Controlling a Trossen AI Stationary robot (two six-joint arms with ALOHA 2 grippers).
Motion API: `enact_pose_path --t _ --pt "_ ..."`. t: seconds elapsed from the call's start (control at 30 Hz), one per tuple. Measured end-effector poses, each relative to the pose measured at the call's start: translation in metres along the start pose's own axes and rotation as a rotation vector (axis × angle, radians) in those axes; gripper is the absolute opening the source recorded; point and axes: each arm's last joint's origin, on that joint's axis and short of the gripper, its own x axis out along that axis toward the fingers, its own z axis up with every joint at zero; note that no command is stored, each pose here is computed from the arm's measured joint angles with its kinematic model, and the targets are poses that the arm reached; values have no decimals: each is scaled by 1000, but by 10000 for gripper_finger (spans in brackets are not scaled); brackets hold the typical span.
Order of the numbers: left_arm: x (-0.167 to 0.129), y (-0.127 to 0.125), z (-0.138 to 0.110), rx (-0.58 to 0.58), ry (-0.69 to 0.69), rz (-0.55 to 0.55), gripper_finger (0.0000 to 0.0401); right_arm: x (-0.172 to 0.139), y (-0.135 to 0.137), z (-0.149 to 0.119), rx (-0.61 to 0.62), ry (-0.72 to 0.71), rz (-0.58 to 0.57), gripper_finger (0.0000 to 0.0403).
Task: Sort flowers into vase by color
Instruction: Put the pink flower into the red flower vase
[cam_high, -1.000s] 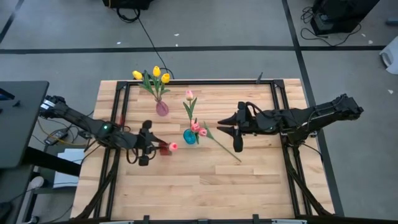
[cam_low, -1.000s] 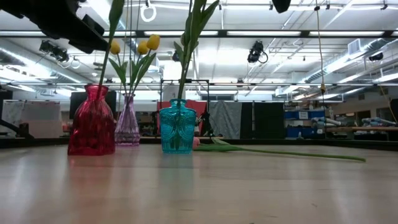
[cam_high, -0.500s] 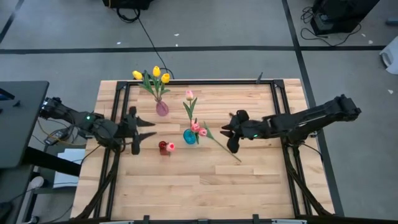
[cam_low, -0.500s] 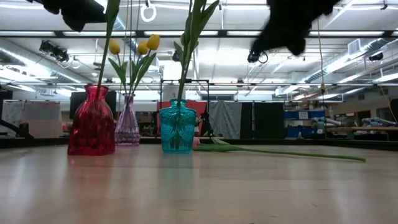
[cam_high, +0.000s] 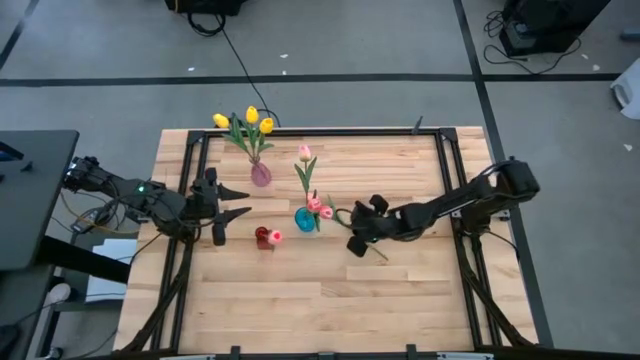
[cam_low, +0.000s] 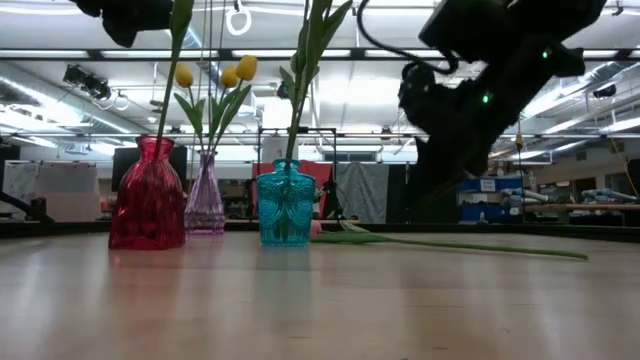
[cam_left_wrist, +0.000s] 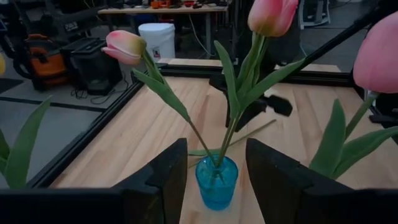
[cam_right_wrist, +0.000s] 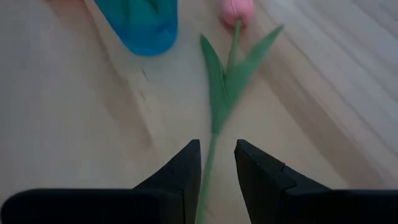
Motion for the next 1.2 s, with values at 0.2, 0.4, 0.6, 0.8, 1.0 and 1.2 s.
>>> enact_pose_path --t 0.2,0.4,0.6,0.8,1.0,1.2 --pt "0 0 -1 -13 7 2 169 22 4 -12 -26 15 -49 113" --pt "0 0 -1 -8 13 4 169 39 7 -17 -70 -22 -79 113" --pt "0 0 -2 -10 14 4 169 48 8 -20 -60 -21 -67 109" --pt "0 0 -1 -15 8 3 169 52 6 -20 -32 -9 -59 36" --pt "0 0 2 -12 -14 0 169 48 -3 -15 1 18 -89 17" --pt "0 -1 6 -22 -56 -6 161 6 -22 17 -1 -82 -121 7"
